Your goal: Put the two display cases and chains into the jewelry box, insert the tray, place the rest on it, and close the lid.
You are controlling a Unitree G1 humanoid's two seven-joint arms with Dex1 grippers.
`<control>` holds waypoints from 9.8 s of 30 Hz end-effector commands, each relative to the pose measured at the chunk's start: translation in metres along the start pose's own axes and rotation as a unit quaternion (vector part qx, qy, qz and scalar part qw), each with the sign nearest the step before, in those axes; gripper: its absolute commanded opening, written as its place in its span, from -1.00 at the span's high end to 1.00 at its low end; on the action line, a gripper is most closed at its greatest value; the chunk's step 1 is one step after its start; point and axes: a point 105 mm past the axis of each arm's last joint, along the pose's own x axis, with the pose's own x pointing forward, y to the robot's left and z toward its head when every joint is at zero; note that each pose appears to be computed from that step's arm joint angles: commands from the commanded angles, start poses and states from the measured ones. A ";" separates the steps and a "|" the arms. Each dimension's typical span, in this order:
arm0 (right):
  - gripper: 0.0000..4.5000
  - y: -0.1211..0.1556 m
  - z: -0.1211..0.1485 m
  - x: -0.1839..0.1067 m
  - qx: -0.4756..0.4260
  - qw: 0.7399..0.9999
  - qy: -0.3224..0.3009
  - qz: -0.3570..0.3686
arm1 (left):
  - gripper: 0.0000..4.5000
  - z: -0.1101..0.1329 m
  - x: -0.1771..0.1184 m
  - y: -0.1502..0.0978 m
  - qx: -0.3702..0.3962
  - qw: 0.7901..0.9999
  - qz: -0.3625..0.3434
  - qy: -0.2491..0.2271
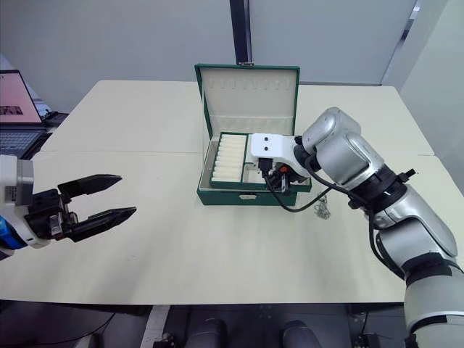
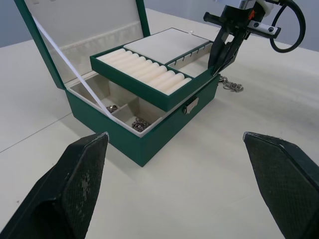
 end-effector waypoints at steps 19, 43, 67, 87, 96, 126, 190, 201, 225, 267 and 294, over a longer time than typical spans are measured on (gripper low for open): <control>0.99 -0.018 0.026 0.017 -0.041 0.999 -0.015 -0.010 | -1.00 0.034 0.012 -0.012 0.035 0.999 -0.001 -0.010; 0.99 -0.019 0.034 0.025 -0.008 1.000 -0.018 0.002 | -1.00 0.027 0.009 -0.013 0.032 0.999 0.000 -0.009; -0.17 -0.031 0.043 0.010 -0.014 0.999 -0.039 -0.021 | -1.00 0.010 -0.004 -0.008 0.035 0.999 -0.003 -0.011; 0.99 -0.057 0.013 0.018 0.134 0.957 -0.206 -0.156 | -1.00 0.025 0.004 -0.003 0.034 0.999 -0.011 -0.037; 0.99 -0.066 0.014 0.034 0.165 0.945 -0.224 -0.174 | -1.00 0.029 0.006 -0.002 0.037 0.999 -0.011 -0.036; 0.99 -0.060 0.013 -0.017 0.172 0.927 -0.260 -0.210 | -1.00 0.041 0.022 -0.013 0.039 0.998 -0.040 -0.038; -0.99 0.079 -0.156 0.017 0.438 0.811 -0.135 -0.364 | -1.00 0.029 0.062 -0.038 0.055 0.981 -0.186 -0.022; -0.99 0.076 -0.158 0.027 0.434 0.818 -0.130 -0.355 | -1.00 0.030 0.062 -0.038 0.057 0.982 -0.180 -0.024; 0.93 0.077 -0.150 0.042 0.452 0.817 -0.138 -0.331 | -1.00 0.034 0.064 -0.039 0.051 0.983 -0.175 -0.025; 0.93 0.031 -0.087 -0.062 0.376 0.804 -0.233 -0.398 | -1.00 0.034 0.068 -0.034 0.051 0.983 -0.175 -0.022; 0.93 0.014 -0.010 -0.072 0.298 0.858 -0.302 -0.289 | -1.00 0.032 0.038 -0.019 0.028 0.992 -0.118 -0.040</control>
